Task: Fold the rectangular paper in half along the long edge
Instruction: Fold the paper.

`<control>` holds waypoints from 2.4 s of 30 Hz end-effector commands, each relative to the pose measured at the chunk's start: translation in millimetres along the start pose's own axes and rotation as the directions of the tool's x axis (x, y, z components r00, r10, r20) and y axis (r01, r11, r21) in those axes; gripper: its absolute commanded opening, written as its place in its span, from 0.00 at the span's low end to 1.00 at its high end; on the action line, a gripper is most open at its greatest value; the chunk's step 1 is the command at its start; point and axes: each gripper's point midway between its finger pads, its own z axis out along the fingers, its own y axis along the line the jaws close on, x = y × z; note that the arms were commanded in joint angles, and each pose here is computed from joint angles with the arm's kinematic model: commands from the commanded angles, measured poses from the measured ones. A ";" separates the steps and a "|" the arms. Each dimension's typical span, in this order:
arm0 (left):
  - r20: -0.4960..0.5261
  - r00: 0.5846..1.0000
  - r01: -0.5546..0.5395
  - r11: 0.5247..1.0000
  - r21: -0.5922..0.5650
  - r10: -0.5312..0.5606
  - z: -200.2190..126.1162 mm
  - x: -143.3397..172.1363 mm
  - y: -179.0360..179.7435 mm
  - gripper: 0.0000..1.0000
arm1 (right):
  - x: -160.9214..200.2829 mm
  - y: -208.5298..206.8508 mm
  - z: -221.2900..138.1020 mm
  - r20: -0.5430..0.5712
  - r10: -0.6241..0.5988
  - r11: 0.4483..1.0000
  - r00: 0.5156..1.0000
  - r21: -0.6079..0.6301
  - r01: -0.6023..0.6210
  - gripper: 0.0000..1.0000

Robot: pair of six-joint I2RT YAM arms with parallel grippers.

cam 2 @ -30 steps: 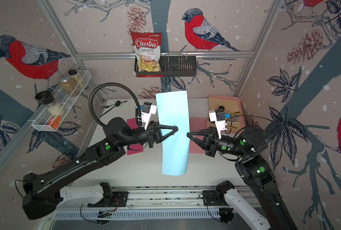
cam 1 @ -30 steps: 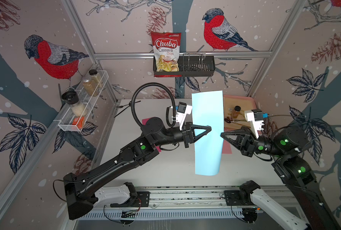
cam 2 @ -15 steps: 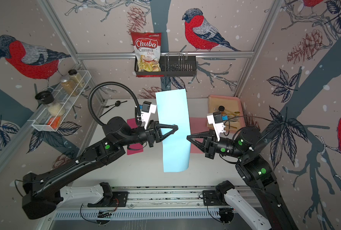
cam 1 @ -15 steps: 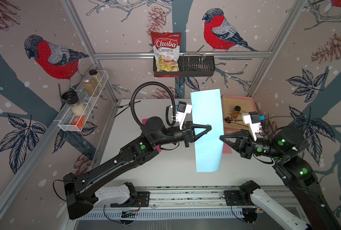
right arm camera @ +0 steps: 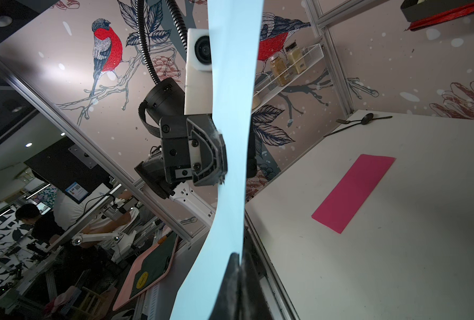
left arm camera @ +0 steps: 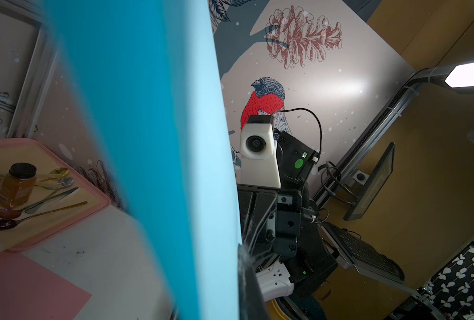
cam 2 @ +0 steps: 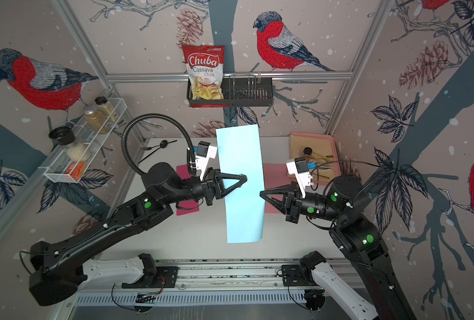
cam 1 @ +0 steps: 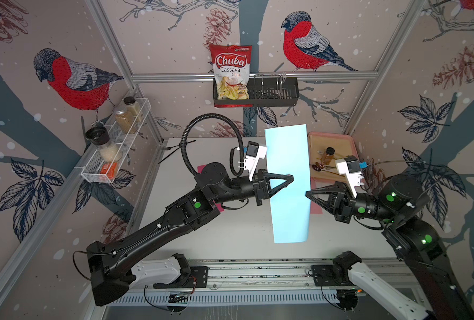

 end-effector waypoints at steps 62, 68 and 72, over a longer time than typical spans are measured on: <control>0.032 0.992 -0.116 0.991 -0.061 0.118 1.2 -30.8 -8.4 0.00 | 42.1 8.4 -12.4 -0.088 0.054 0.998 0.995 -0.011 -0.055 0.15; 0.028 0.992 -0.122 0.989 -0.080 0.124 1.4 -30.7 -5.4 0.00 | 46.5 12.2 -15.1 -0.095 0.056 0.998 0.994 -0.022 -0.058 0.01; 0.024 0.991 -0.125 0.989 -0.083 0.128 2.8 -31.5 -4.6 0.00 | 49.2 9.6 -14.3 -0.103 0.068 0.997 0.992 -0.017 -0.070 0.10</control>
